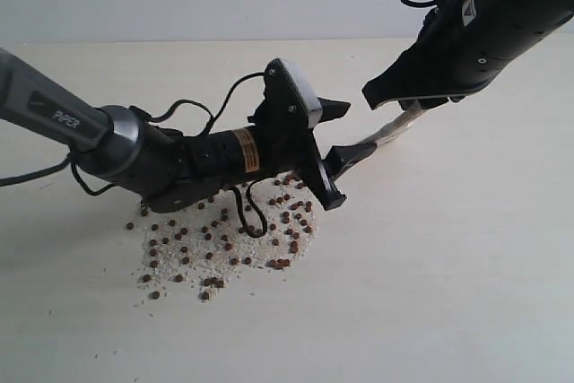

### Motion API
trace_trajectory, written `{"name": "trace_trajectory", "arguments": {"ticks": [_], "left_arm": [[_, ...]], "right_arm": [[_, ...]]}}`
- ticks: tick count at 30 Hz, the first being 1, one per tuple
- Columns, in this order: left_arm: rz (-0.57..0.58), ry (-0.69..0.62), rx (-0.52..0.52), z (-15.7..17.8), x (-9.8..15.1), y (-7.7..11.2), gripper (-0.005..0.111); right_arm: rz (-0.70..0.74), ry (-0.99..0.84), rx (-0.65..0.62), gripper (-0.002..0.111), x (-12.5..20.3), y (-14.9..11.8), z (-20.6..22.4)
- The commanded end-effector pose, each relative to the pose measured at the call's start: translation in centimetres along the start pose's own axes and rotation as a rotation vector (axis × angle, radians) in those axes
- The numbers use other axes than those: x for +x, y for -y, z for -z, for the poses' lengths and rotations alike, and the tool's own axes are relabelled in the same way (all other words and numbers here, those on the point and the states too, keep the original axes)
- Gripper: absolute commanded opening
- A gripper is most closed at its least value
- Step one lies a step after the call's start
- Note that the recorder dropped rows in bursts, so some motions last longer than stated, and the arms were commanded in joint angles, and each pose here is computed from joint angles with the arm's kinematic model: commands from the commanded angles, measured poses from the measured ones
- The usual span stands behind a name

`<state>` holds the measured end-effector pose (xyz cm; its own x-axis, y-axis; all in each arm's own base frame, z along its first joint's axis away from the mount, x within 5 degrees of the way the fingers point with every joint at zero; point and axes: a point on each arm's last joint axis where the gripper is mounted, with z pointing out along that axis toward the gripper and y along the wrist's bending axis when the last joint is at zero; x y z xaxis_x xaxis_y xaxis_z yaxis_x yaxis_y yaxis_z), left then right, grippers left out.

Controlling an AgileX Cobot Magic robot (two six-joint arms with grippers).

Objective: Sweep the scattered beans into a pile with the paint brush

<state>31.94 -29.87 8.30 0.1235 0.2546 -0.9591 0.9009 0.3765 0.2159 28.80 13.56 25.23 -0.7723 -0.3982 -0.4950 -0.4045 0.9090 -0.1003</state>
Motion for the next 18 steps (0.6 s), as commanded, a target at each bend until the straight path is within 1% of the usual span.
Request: {"name": "trace_trajectory", "arguments": {"ticks": [1,5,10,16,18], "left_arm": [[0.009,-0.001,0.004,-1.0,0.6,0.4,0.061],[0.003,0.002,0.008,-1.3,0.3,0.5,0.061],[-0.014,-0.075,0.0,-2.0,0.4,0.3,0.061],[-0.016,-0.042,-0.001,-2.6,0.2,0.0,0.061],[-0.022,-0.032,-0.003,-2.8,0.0,-0.1,0.058]], "right_arm": [[0.012,0.035,-0.001,0.0,-0.5,0.0,0.3],[0.014,0.055,-0.002,0.0,-0.7,0.0,0.3],[0.011,0.066,-0.005,0.0,-0.8,-0.1,0.3],[0.009,0.072,-0.008,0.0,-0.8,-0.1,0.3],[0.007,0.072,-0.009,0.0,-0.8,-0.1,0.3]]}}
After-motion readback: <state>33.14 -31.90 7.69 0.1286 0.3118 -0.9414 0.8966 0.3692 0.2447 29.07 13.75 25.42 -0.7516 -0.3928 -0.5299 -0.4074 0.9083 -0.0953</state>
